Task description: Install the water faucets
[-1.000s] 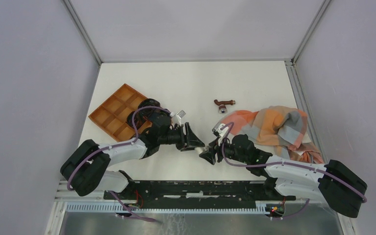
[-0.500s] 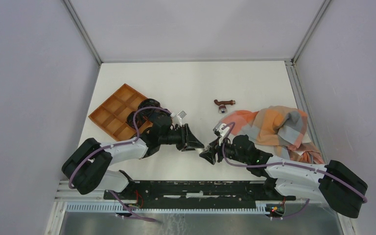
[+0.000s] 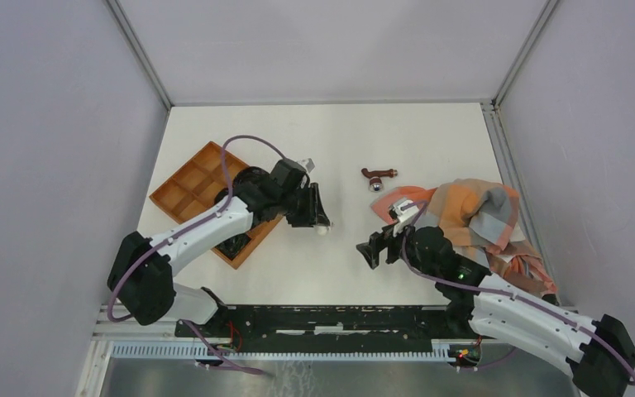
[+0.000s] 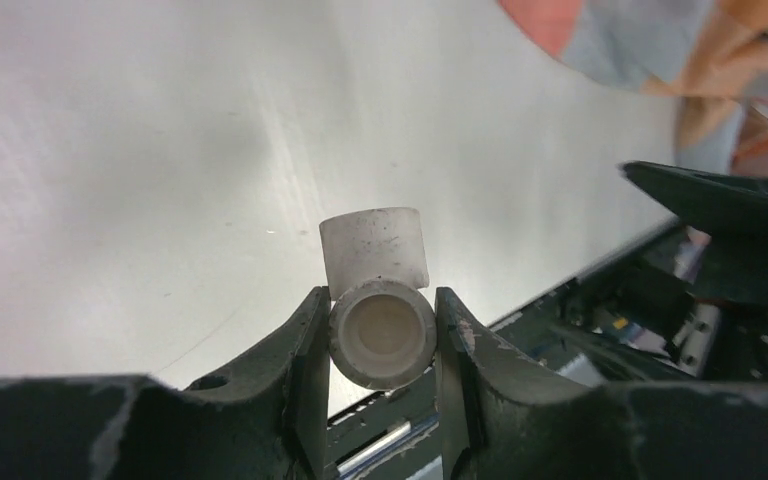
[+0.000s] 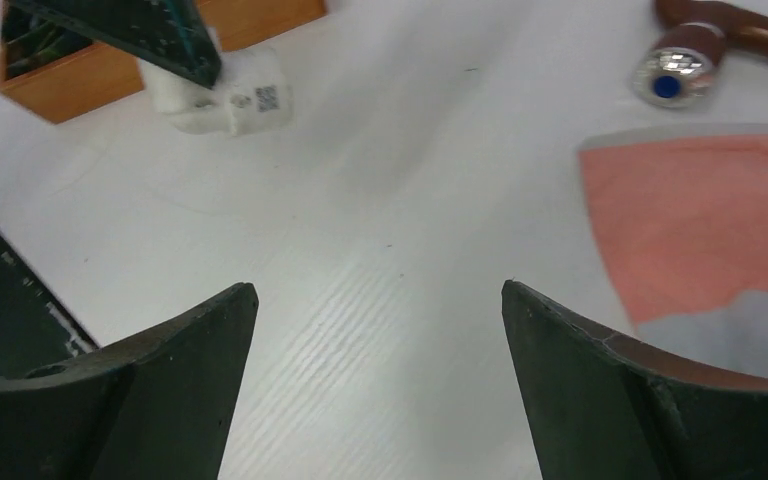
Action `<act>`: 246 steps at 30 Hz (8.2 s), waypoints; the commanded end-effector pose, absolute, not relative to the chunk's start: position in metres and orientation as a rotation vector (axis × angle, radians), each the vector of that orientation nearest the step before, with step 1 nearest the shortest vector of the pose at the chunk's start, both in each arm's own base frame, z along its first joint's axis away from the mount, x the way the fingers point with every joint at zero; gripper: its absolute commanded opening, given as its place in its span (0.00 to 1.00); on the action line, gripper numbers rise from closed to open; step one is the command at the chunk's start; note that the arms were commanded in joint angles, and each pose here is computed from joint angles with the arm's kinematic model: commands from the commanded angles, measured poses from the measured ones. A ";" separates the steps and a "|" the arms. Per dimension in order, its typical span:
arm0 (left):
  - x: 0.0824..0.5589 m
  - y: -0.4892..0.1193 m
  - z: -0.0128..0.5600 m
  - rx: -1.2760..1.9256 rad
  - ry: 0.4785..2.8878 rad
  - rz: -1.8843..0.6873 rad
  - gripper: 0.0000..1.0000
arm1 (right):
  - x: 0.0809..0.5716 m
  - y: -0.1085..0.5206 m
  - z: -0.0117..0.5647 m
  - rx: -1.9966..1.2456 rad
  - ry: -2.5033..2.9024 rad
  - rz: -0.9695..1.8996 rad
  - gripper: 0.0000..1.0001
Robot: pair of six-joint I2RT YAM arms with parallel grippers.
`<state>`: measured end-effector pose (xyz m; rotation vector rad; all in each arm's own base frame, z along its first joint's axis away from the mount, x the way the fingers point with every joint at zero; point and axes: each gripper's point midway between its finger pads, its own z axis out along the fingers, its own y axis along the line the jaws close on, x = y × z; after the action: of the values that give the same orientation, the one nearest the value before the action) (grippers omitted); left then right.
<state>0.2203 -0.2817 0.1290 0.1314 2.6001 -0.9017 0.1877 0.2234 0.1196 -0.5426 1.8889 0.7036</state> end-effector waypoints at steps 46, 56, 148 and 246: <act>0.280 -0.259 0.101 0.111 2.828 0.017 0.92 | 0.219 0.146 0.127 -0.165 2.041 0.296 0.98; 0.260 -0.247 0.116 0.756 2.562 -0.013 0.89 | 0.215 0.154 0.119 -0.179 2.058 0.350 0.98; 0.178 -0.307 0.078 0.991 2.732 -0.479 0.78 | 0.209 0.173 0.109 -0.220 2.087 0.454 0.98; 0.311 -0.235 0.209 0.148 2.332 -0.466 0.84 | 0.445 0.182 0.032 -0.072 2.540 0.147 0.76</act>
<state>0.3071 -0.2176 0.1805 0.1906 2.4285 -0.3113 0.4303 0.1736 0.0235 -0.0548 2.5726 0.1279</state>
